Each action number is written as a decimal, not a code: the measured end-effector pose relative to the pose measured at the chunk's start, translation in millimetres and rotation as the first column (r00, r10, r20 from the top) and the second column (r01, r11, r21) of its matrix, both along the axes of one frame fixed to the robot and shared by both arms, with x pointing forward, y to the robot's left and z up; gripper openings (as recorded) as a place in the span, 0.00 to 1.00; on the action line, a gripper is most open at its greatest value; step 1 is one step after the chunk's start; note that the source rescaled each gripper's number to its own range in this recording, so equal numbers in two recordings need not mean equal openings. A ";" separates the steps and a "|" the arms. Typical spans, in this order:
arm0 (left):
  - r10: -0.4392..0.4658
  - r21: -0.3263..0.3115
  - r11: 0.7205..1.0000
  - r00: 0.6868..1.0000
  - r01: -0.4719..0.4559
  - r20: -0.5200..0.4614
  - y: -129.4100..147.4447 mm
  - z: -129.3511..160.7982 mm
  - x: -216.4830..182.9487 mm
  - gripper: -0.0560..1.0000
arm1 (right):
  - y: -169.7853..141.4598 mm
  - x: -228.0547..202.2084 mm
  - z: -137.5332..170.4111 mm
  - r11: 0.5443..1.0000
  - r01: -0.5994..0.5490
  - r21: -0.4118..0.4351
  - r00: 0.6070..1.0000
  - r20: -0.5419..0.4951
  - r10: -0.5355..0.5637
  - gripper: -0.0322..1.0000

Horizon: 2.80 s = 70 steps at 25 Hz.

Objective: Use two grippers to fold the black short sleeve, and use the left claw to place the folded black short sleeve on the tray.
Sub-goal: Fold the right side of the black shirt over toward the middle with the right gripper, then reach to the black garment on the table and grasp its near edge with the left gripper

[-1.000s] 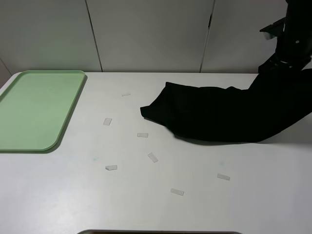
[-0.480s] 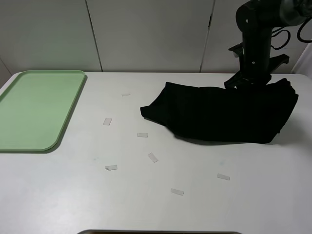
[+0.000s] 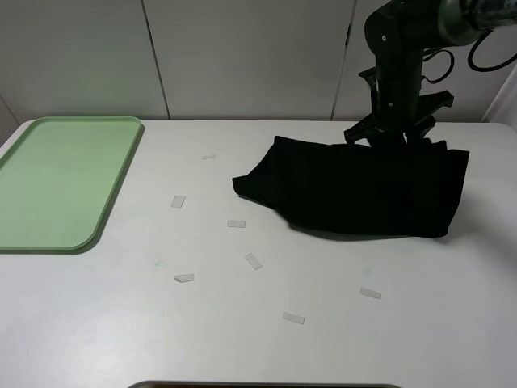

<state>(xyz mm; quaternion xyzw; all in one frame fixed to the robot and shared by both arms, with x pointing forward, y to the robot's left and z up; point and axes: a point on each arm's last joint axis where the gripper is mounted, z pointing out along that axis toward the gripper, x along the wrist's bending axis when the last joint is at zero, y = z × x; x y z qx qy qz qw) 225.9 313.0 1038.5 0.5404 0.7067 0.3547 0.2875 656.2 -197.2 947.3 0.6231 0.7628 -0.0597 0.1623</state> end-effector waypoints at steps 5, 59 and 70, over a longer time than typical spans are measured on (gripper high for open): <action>0.000 0.000 1.000 1.000 0.000 0.000 0.0 0.0 0.0 0.98 | 13.8 7.1 23.4 0.997 0.001 0.079 0.998 0.061 -0.006 0.98; 0.000 0.000 1.000 1.000 0.000 0.000 0.0 0.0 0.0 0.98 | -41.2 -28.7 56.8 0.942 -0.001 0.335 0.998 0.055 -0.019 1.00; 0.001 0.003 1.000 1.000 -0.001 0.000 0.2 0.0 0.0 0.98 | -48.9 -74.6 127.5 0.944 -0.003 0.329 0.998 0.059 -0.017 1.00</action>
